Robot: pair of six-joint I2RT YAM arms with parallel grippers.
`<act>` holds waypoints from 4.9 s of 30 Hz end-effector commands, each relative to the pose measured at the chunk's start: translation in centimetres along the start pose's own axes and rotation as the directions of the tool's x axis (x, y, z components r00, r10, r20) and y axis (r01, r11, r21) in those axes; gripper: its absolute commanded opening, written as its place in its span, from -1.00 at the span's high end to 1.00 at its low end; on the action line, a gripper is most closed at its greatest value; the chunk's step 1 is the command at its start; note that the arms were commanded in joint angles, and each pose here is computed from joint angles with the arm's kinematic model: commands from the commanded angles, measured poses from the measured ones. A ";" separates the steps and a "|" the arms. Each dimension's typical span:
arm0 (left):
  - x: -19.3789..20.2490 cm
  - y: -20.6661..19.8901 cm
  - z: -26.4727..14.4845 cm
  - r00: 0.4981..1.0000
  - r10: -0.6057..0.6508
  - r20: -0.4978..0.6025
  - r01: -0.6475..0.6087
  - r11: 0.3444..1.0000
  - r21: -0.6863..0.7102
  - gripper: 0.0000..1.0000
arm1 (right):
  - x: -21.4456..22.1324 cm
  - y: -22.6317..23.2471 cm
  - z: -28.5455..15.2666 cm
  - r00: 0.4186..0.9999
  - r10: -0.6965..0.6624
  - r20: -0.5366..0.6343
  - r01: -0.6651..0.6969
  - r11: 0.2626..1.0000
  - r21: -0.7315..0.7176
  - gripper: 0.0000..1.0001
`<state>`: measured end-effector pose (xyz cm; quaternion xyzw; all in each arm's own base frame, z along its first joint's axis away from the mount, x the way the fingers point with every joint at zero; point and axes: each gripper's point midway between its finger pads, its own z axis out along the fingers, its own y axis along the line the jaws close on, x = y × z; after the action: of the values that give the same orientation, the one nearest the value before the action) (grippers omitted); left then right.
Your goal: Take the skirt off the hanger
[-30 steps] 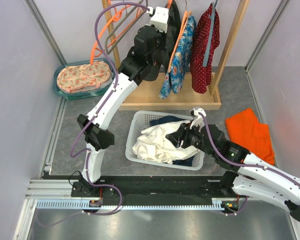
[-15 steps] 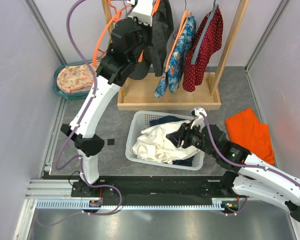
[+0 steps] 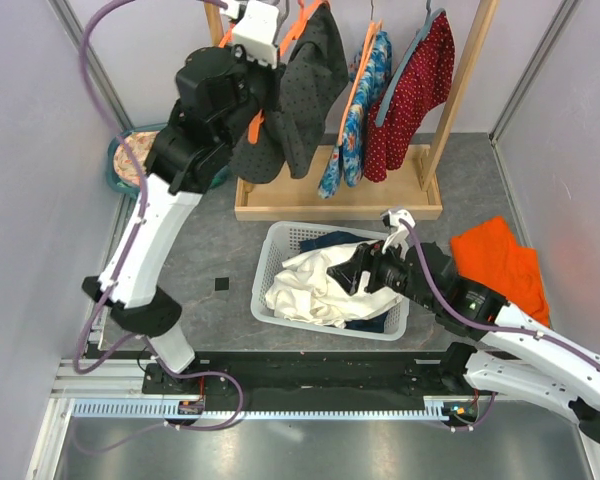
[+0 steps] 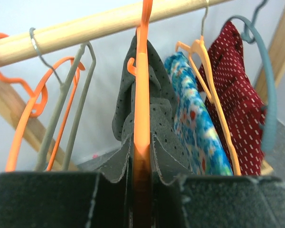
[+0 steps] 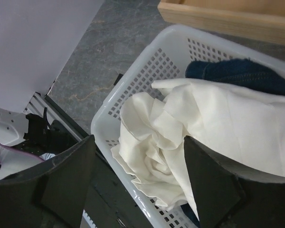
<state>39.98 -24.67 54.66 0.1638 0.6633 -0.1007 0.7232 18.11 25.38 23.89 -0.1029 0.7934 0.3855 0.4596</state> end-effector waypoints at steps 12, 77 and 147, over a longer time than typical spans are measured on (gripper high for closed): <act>-5.9 2.3 -12.7 0.980 -0.120 0.156 0.110 0.991 0.074 0.96 | -18.3 12.7 -1.3 0.887 -0.363 0.286 0.398 0.914 -0.077 -0.96; -0.7 1.4 -11.3 0.998 -0.063 0.014 0.062 0.996 0.066 0.97 | -33.8 13.2 -23.4 0.657 -0.302 0.691 0.321 0.941 0.106 1.00; -0.5 1.9 -10.9 0.999 -0.009 0.034 0.008 0.999 0.043 0.97 | 17.4 -6.3 11.0 0.825 0.208 -0.525 -0.082 0.964 0.253 1.00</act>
<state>30.87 -19.68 51.83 0.1879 0.6808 -0.1212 0.6975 21.06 31.72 9.53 -0.1401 0.9070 0.2510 0.3079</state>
